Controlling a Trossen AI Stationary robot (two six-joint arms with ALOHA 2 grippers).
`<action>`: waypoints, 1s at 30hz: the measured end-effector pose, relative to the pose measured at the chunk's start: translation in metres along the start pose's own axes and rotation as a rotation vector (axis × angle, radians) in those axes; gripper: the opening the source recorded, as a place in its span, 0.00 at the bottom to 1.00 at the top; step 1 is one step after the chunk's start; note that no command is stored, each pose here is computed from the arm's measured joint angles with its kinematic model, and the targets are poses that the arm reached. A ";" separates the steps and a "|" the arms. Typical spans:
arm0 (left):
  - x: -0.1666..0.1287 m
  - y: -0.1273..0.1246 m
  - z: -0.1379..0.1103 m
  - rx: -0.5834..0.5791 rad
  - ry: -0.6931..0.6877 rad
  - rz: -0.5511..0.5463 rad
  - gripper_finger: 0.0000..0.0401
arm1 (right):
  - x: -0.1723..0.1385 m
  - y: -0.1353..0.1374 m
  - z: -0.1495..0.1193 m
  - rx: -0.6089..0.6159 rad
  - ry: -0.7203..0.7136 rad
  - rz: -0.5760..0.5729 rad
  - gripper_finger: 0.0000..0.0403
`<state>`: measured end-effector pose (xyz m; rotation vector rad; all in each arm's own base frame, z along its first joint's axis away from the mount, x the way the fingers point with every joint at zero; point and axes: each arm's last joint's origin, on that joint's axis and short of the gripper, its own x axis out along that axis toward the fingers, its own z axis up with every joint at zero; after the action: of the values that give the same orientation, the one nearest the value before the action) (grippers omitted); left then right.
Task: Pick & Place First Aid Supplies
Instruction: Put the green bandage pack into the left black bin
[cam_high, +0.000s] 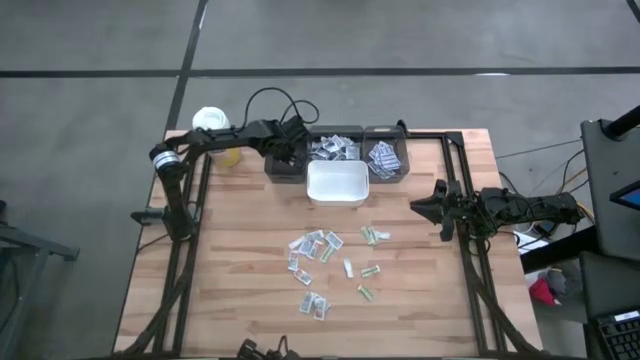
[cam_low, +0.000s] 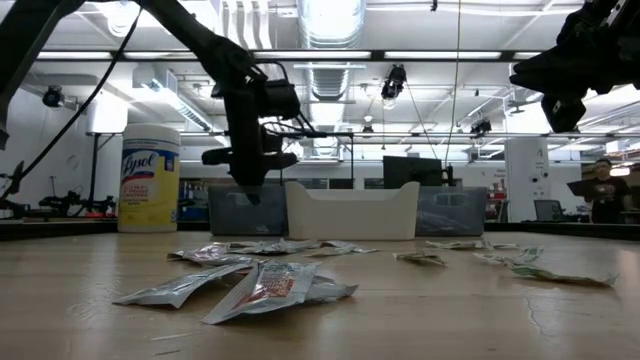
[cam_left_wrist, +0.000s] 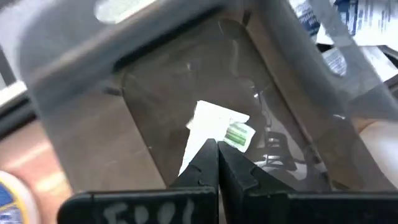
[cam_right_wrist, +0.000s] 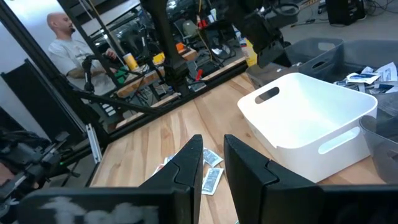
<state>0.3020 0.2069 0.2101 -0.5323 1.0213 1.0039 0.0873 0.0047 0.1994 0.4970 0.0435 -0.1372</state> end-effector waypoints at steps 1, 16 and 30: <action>0.002 0.000 -0.002 -0.007 0.003 -0.009 0.00 | 0.000 0.000 0.000 0.000 0.000 0.000 0.16; 0.008 -0.002 -0.008 -0.015 0.027 -0.064 0.03 | 0.000 0.000 0.000 0.000 0.000 0.000 0.16; -0.018 -0.013 0.001 0.071 -0.018 -0.203 0.24 | 0.000 0.000 0.000 0.000 0.000 0.001 0.16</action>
<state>0.3108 0.1937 0.2261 -0.5552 0.9627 0.7888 0.0873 0.0048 0.1995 0.4971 0.0433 -0.1364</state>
